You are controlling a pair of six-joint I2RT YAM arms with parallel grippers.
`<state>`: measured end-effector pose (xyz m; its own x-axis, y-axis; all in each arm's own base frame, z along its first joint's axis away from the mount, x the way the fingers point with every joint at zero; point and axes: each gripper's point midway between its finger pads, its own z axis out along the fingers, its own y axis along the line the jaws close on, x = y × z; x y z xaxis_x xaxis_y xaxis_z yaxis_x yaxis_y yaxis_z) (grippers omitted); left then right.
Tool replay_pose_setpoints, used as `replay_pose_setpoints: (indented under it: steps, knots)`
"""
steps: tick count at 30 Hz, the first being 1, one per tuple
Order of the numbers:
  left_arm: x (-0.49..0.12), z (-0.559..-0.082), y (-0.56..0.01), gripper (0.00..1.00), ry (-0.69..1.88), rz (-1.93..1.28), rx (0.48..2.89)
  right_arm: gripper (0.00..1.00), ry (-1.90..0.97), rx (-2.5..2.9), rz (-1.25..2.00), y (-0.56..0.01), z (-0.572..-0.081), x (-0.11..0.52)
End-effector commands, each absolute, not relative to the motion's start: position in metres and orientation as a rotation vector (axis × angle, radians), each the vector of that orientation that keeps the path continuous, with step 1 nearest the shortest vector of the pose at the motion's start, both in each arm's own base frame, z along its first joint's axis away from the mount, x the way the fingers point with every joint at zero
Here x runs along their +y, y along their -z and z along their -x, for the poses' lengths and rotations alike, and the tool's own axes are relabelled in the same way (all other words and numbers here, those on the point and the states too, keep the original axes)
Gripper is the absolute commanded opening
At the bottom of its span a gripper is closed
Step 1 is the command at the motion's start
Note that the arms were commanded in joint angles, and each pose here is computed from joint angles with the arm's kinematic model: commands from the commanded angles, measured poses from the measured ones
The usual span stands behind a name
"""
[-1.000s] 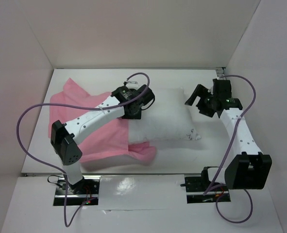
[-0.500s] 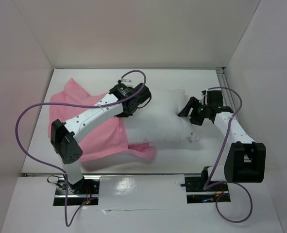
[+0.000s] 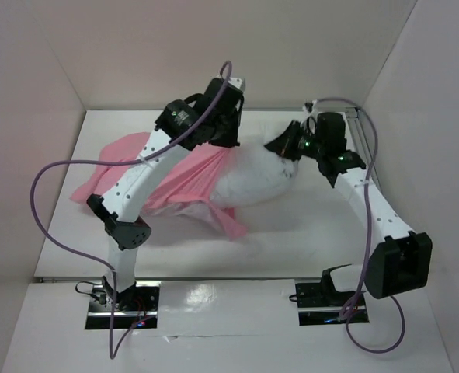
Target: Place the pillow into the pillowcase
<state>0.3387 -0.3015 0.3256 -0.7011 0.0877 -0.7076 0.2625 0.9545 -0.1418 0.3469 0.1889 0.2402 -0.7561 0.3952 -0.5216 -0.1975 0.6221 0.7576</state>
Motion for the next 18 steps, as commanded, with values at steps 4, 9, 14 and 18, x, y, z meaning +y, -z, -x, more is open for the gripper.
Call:
replay_pose_setpoints:
  steps: [4,9,14,18]
  knots:
    - [-0.364,-0.305,-0.459,0.0,1.04,-0.402,1.896,0.0,-1.26,1.846,0.217,-0.352,-0.28,0.258]
    - [-0.381,-0.294,-0.372,0.0,0.994,-0.428,2.158,0.0,-1.302,2.217,0.139,-0.175,-0.223,0.3]
    - [-0.4,-0.292,-0.378,0.0,1.055,-0.437,2.125,0.0,-1.312,2.236,0.115,-0.152,-0.232,0.314]
    - [-0.405,-0.303,-0.421,0.0,1.095,-0.457,2.018,0.0,-1.268,2.051,0.175,-0.235,-0.273,0.315]
